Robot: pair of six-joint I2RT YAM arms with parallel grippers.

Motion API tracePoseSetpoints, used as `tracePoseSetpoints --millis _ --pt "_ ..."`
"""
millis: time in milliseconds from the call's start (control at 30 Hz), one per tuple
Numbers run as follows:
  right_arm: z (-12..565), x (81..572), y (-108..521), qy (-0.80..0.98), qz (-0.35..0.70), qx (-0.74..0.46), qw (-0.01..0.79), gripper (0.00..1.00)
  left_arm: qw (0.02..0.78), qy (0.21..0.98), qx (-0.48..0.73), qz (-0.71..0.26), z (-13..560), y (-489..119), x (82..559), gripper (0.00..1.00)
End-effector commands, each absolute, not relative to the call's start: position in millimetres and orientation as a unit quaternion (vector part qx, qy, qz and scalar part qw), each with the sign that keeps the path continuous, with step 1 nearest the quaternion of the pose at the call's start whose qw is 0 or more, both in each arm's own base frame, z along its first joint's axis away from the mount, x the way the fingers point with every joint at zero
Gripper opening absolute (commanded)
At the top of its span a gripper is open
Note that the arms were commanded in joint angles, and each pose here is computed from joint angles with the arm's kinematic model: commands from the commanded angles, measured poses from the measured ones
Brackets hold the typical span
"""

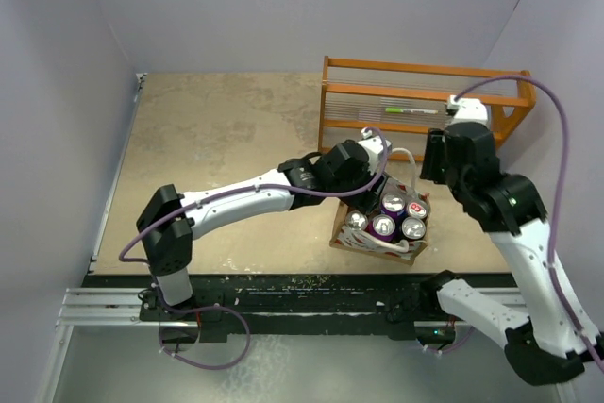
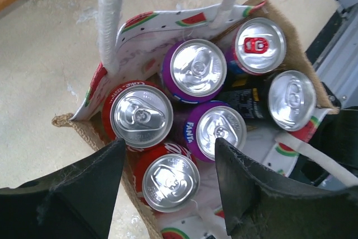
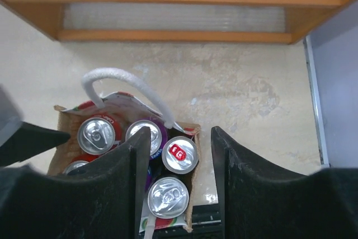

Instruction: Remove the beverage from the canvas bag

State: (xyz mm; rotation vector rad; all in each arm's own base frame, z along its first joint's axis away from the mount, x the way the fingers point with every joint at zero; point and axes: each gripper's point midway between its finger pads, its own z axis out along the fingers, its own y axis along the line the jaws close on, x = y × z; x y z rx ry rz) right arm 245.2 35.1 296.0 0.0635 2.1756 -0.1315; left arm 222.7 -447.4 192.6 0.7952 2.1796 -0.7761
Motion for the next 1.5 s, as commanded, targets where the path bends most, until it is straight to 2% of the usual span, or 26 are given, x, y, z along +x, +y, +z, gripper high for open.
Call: tracePoseSetpoints --millis 0,567,767,867,1100,1300,1467 --pt "333 228 18 0.849 -0.042 0.08 0.52 0.5 0.365 0.826 0.314 -0.294 201 -459 235 0.69" --pt "358 219 19 0.82 -0.013 0.059 0.569 0.51 0.338 0.866 0.329 -0.165 141 -451 258 0.76" --pt "360 218 18 0.818 -0.016 0.054 0.573 0.57 0.32 0.874 0.339 -0.138 122 -450 258 0.78" --pt "362 217 17 0.816 -0.018 0.052 0.575 0.61 0.313 0.878 0.342 -0.121 113 -447 256 0.78" --pt "365 217 15 0.811 -0.02 0.052 0.582 0.79 0.289 0.89 0.342 -0.089 91 -439 255 0.8" --pt "368 217 14 0.808 -0.021 0.052 0.587 0.88 0.276 0.894 0.346 -0.07 74 -435 255 0.84" --pt "368 216 13 0.807 -0.024 0.05 0.588 1.0 0.272 0.896 0.348 -0.051 66 -432 258 0.84"
